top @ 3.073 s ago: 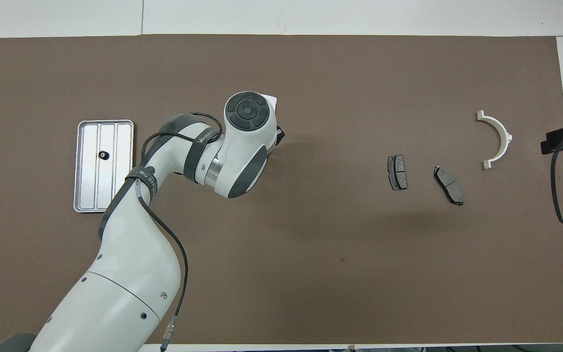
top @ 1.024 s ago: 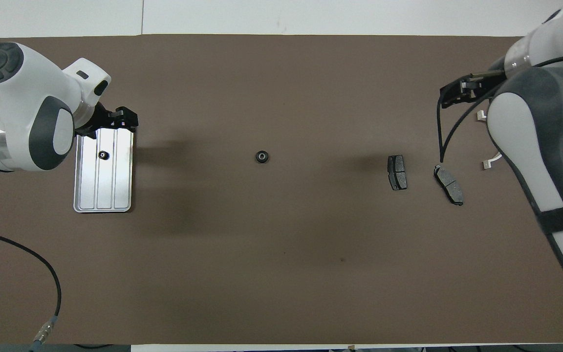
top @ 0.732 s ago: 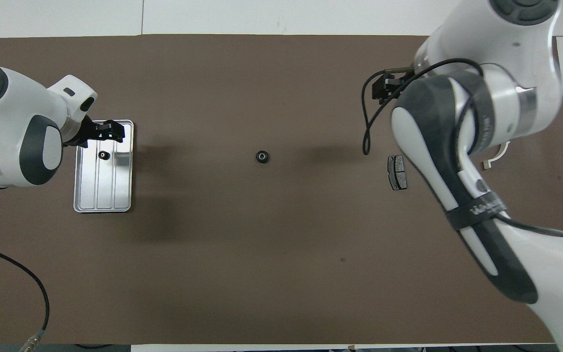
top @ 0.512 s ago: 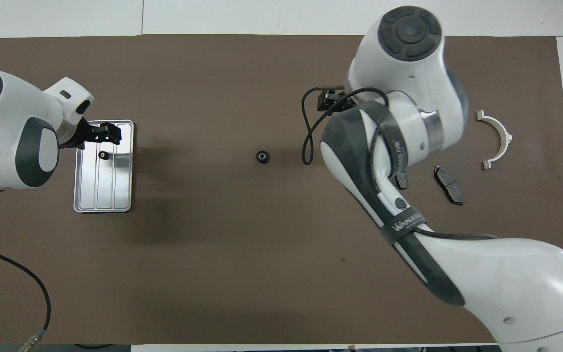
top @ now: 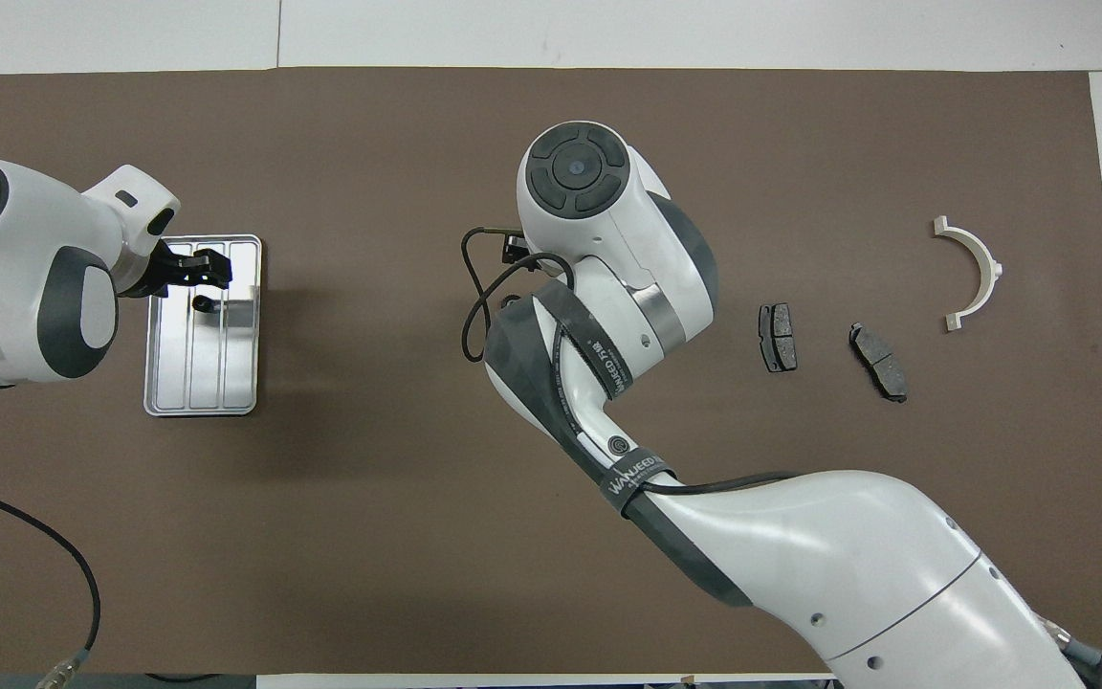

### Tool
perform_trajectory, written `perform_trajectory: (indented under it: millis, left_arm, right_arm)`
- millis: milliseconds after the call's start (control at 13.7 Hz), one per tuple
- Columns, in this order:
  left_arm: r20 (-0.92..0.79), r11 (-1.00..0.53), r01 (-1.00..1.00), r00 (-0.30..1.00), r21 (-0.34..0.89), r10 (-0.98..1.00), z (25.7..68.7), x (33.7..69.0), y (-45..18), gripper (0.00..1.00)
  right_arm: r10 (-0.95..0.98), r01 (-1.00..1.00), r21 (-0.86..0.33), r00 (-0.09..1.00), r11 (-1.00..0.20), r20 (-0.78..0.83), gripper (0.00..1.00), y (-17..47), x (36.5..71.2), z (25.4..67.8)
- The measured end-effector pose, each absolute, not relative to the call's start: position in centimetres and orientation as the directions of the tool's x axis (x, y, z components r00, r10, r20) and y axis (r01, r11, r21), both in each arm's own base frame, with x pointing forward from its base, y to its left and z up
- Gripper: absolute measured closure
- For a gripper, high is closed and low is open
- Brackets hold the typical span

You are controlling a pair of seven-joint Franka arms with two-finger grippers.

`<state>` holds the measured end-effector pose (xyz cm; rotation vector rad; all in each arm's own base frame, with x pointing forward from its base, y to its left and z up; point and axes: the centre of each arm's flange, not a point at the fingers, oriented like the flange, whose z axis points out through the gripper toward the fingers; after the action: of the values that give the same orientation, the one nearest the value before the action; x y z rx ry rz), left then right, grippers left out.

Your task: Place bearing gear from tray to pile

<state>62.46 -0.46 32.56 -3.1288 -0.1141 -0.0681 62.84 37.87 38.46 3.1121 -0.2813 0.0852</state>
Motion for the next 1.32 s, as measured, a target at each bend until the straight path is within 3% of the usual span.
perform_trajectory:
  millis: [439, 512, 585, 1317]
  left_arm:
    - [0.047, -0.996, 0.086, 0.995, -0.008, 0.085, 30.8, 61.7, 0.4, 0.20]
    - [0.045, -0.996, 0.085, 0.995, -0.008, 0.084, 30.5, 61.5, 0.4, 0.29]
    - [0.043, -0.996, 0.084, 0.996, -0.008, 0.084, 30.4, 61.4, 0.3, 0.30]
    - [0.026, -0.996, 0.084, 0.996, -0.009, 0.083, 29.5, 60.9, 0.2, 0.30]
  right_arm:
    - [-0.168, -0.167, -0.022, 0.984, -0.986, 0.054, 0.00, 40.5, 61.9, 37.2]
    - [-0.167, -0.165, -0.033, 0.985, -0.986, 0.042, 0.00, 41.2, 61.6, 36.6]
    - [-0.165, -0.163, -0.048, 0.986, -0.986, 0.041, 0.00, 41.8, 61.5, 36.1]
    - [-0.164, -0.158, -0.095, 0.984, -0.983, 0.068, 0.00, 43.6, 61.6, 32.4]
